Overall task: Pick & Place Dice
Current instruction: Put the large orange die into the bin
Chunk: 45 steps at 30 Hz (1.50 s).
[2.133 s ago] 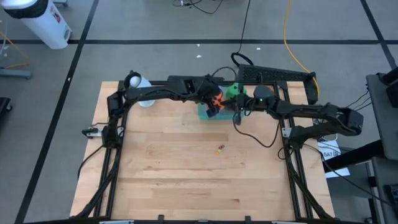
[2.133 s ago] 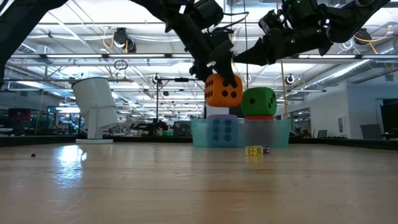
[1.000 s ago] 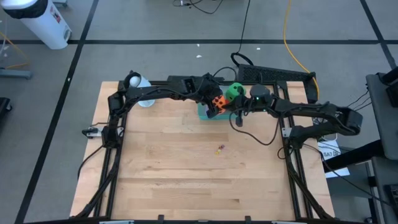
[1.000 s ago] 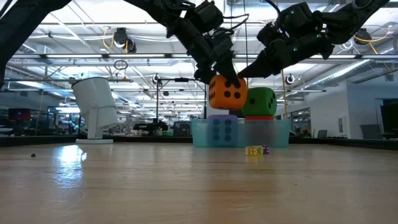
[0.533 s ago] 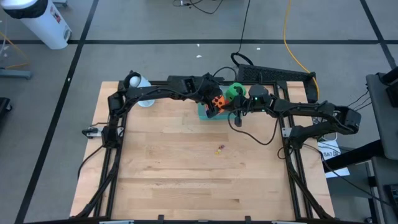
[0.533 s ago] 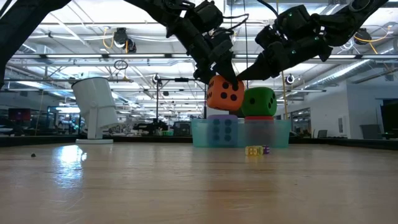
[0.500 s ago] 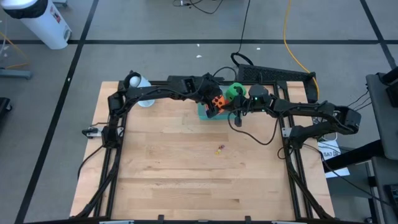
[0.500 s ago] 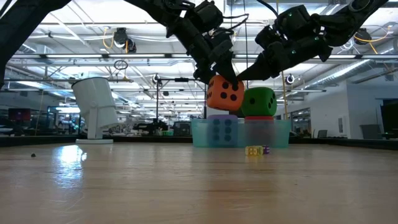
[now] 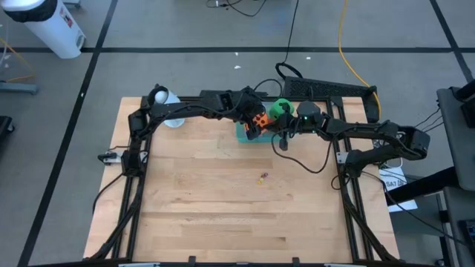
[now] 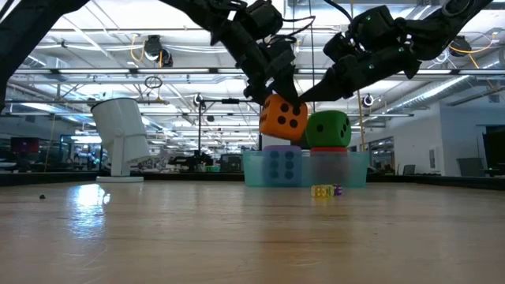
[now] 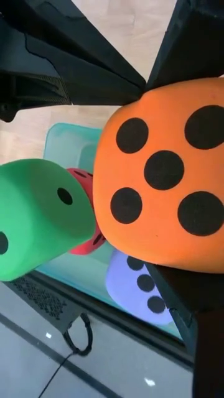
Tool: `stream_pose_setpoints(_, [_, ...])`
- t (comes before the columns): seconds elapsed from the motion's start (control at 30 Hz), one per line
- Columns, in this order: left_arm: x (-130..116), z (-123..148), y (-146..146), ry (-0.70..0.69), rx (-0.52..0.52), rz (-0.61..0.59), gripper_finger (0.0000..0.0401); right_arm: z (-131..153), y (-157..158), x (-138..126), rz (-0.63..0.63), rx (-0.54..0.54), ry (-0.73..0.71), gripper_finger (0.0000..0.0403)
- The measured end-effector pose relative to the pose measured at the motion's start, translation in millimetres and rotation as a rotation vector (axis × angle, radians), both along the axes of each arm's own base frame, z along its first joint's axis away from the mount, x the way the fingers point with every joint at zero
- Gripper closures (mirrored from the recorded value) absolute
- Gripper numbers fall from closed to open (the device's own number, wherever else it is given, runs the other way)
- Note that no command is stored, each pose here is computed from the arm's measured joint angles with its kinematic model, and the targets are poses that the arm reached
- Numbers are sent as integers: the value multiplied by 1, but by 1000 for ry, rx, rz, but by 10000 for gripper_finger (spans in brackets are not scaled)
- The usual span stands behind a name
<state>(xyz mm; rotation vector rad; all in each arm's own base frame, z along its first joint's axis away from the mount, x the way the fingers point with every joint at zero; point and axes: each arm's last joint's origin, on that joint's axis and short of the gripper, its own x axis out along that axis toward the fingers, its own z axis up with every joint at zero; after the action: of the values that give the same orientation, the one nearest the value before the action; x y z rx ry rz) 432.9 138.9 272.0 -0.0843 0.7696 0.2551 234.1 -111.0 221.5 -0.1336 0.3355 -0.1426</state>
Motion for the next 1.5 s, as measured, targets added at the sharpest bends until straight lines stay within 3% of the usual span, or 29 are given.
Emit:
stream_pose_setpoints(0.67, [-3, -10, -1, 126, 119, -129, 2, 16, 0, -7, 17, -133, -62, 403])
stream_pose_setpoints(0.87, [0, -9, -7, 125, 172, -192, 2, 6, -8, -7, 12, -169, 9, 403])
stream_pose_setpoints(1.13, [6, -8, -14, 84, 207, -226, 3, 11, -9, -2, 33, -264, -49, 403])
stream_pose_setpoints(1.5, [14, -3, -23, 20, 274, -271, 2, 10, -9, -3, 42, -274, -37, 403])
